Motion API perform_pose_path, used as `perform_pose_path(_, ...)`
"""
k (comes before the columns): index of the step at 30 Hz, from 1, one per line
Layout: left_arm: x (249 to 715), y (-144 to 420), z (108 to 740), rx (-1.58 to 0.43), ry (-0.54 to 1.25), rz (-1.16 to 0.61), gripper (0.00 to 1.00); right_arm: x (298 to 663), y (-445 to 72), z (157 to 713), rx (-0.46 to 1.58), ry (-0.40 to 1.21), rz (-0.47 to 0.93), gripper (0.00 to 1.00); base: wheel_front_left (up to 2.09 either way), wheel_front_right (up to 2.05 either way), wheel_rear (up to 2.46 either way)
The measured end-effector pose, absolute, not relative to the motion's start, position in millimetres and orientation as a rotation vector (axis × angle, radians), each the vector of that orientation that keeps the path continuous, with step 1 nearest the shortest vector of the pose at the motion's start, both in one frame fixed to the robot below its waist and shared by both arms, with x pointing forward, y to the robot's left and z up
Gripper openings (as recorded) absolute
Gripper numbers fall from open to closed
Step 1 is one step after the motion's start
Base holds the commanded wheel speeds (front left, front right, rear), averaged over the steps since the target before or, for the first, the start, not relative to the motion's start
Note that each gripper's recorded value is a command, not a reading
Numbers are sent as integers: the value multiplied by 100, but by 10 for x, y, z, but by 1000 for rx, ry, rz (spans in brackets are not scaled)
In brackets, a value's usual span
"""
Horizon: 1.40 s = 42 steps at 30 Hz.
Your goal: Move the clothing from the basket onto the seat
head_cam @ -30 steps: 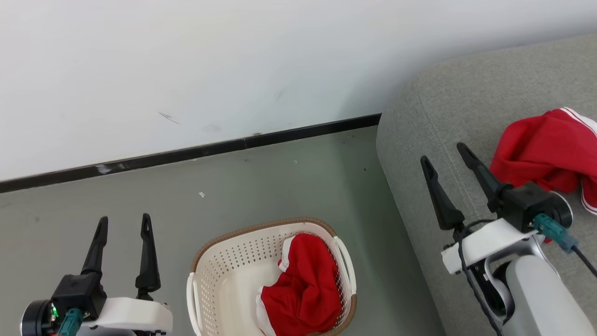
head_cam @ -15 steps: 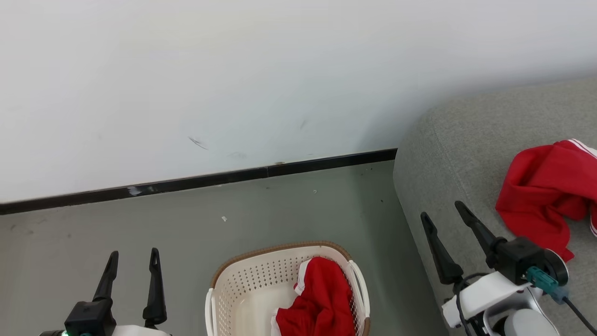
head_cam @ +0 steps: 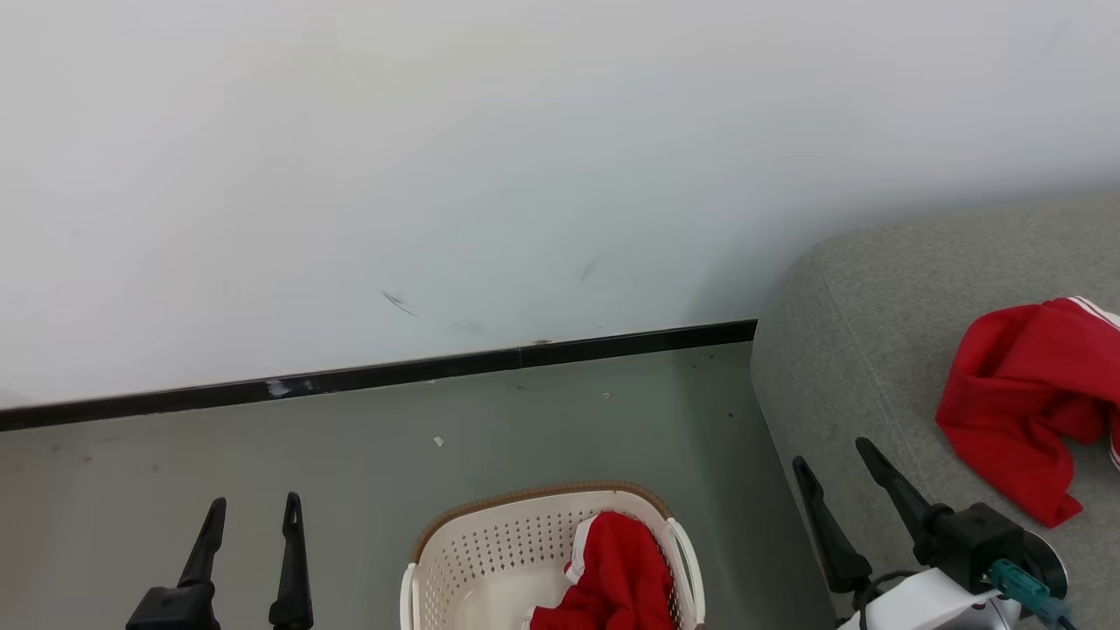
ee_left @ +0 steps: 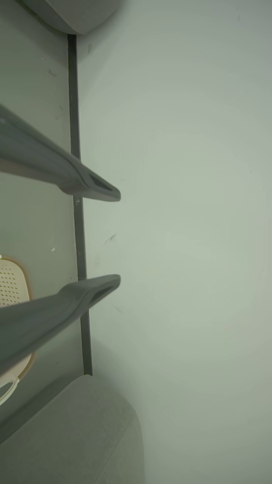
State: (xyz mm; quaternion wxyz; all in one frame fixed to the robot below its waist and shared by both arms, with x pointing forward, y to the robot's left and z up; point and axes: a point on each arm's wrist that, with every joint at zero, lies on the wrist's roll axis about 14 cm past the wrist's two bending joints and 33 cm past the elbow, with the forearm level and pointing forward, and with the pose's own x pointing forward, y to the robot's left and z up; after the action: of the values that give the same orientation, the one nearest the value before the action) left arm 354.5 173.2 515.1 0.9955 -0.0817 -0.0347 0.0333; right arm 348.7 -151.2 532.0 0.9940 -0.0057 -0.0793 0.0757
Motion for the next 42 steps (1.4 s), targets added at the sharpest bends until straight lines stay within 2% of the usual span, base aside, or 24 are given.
perform_pose_path(15, 3491, 1788, 5147, -152, -69, 73, 100, 3390, -1477, 5318, -2, -160, 159, 100, 0, 0, 0)
perform_pose_path(33, 3515, 1791, 5049, -140, -27, 59, 100, 3446, -1455, 5361, 17, -173, 165, 100, 0, 0, 0)
perform_pose_path(42, 3662, 1612, 5006, -92, 16, -30, 100, 3519, -1529, 5362, 2, -172, 143, 100, 0, 0, 0)
